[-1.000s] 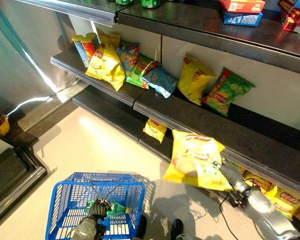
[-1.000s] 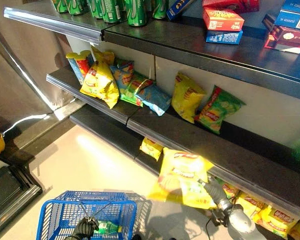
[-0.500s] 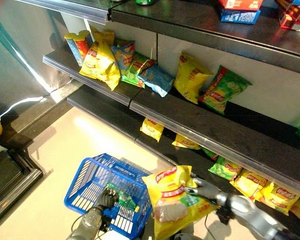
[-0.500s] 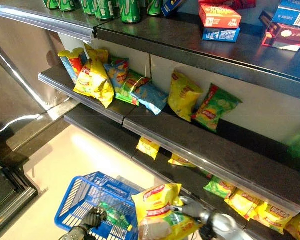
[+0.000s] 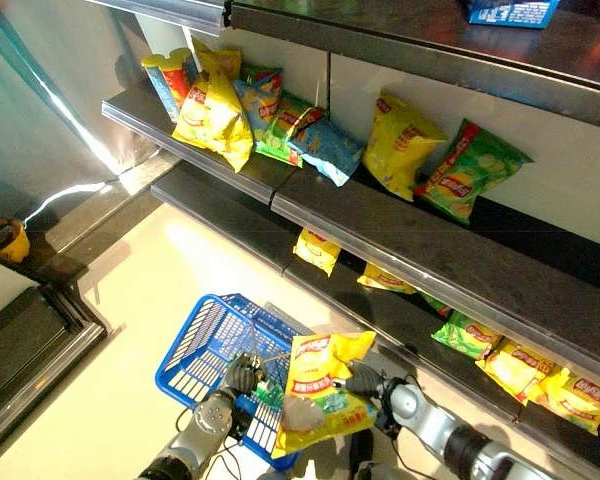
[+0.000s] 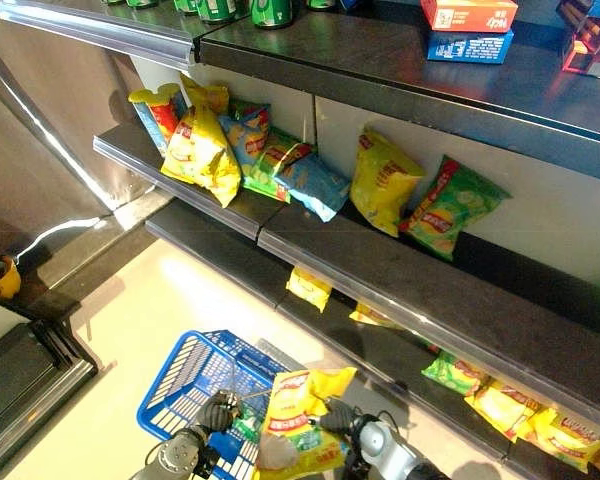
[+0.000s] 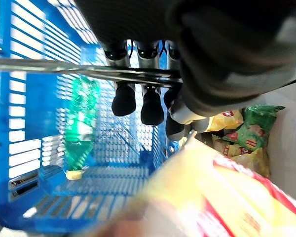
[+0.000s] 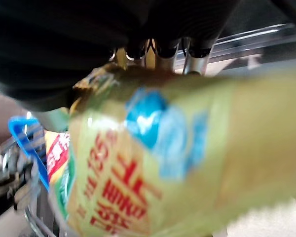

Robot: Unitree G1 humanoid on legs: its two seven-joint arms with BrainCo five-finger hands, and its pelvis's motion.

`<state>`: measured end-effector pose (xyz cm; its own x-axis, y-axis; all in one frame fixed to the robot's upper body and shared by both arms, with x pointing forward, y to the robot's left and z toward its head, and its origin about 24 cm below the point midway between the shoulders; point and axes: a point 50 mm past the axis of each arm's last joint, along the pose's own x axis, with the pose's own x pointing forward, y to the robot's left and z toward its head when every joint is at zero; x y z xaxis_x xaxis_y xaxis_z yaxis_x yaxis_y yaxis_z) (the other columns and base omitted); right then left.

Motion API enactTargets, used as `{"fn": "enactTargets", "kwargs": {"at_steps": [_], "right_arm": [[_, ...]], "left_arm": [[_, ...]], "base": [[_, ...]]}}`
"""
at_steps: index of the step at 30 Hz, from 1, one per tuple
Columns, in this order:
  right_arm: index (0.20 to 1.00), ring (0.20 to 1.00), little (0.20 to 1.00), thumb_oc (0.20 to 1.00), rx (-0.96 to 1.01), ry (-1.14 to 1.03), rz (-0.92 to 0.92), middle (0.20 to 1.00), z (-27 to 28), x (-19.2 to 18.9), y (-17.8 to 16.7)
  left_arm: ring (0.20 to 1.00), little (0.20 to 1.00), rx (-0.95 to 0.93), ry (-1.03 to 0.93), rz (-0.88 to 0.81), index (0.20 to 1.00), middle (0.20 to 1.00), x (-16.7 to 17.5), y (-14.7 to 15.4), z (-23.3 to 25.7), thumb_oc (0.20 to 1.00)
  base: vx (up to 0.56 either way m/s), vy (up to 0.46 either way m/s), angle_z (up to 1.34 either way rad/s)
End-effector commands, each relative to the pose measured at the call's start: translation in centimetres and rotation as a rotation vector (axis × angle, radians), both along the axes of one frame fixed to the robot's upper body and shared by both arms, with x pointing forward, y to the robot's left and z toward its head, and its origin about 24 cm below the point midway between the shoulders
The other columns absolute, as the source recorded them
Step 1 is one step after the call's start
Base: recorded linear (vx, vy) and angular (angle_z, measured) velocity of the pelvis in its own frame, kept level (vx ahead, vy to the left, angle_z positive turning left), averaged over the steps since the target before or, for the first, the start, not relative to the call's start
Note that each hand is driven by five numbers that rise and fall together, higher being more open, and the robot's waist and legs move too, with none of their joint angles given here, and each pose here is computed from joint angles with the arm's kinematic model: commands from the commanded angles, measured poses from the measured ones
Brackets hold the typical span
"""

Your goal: Pick up the snacks into the basket

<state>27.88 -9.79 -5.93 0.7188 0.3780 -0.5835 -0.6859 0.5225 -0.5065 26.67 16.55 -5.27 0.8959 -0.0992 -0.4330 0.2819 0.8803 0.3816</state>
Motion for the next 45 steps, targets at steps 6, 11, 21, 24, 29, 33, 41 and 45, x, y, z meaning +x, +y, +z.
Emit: {"fn": "enactTargets", "kwargs": {"at_steps": [6,11,21,24,29,33,41,45], "right_arm": [[0.2,0.2,0.2,0.2,-0.015,-0.099,0.344,0.2,1.1,-1.8,6.4],[0.2,0.2,0.2,0.2,0.01,-0.169,0.454,0.2,2.7,-2.0,8.8],[1.0,1.0,1.0,1.0,-0.201,-0.129,0.346,1.0,-0.1,-1.2,7.5],[1.0,1.0,1.0,1.0,-0.228,-0.136,0.339,1.0,-0.1,-1.1,7.4],[1.0,1.0,1.0,1.0,-0.253,-0.127,0.304,1.0,-0.4,-0.8,6.9],[1.0,1.0,1.0,1.0,-0.272,-0.096,0.282,1.0,-1.0,-1.1,6.3],[1.0,1.0,1.0,1.0,0.055,0.193,-0.228,1.0,-3.2,-2.6,4.0],[1.0,1.0,1.0,1.0,0.569,0.433,-0.824,1.0,-3.8,-3.0,3.0]], "left_arm": [[0.2,0.2,-0.079,-0.387,-0.296,0.2,0.2,5.0,-7.8,8.7,0.2],[0.2,0.2,-0.045,-0.38,-0.283,0.2,0.2,5.5,-8.7,8.5,0.2],[0.2,0.2,-0.202,-0.377,-0.431,0.2,0.2,3.8,-13.5,9.6,0.2],[0.2,0.2,-0.203,-0.367,-0.453,0.2,0.2,3.6,-13.9,9.4,0.2],[0.2,0.2,-0.209,-0.354,-0.471,0.2,0.2,3.3,-14.3,9.3,0.2],[0.2,0.2,-0.203,-0.338,-0.471,0.2,0.2,3.2,-14.3,8.9,0.2],[0.2,0.2,-0.192,-0.319,-0.453,0.2,0.2,3.2,-13.9,8.7,0.2],[0.2,0.2,-0.204,-0.327,-0.471,0.2,0.2,3.2,-14.7,9.2,0.2]], "base": [[-0.01,0.011,0.03],[0.0,0.0,0.0],[0.0,0.008,0.06],[0.01,0.011,0.04],[0.0,0.0,0.0],[0.0,0.0,0.0],[0.01,0.001,0.03],[-0.01,0.008,0.06]]}}
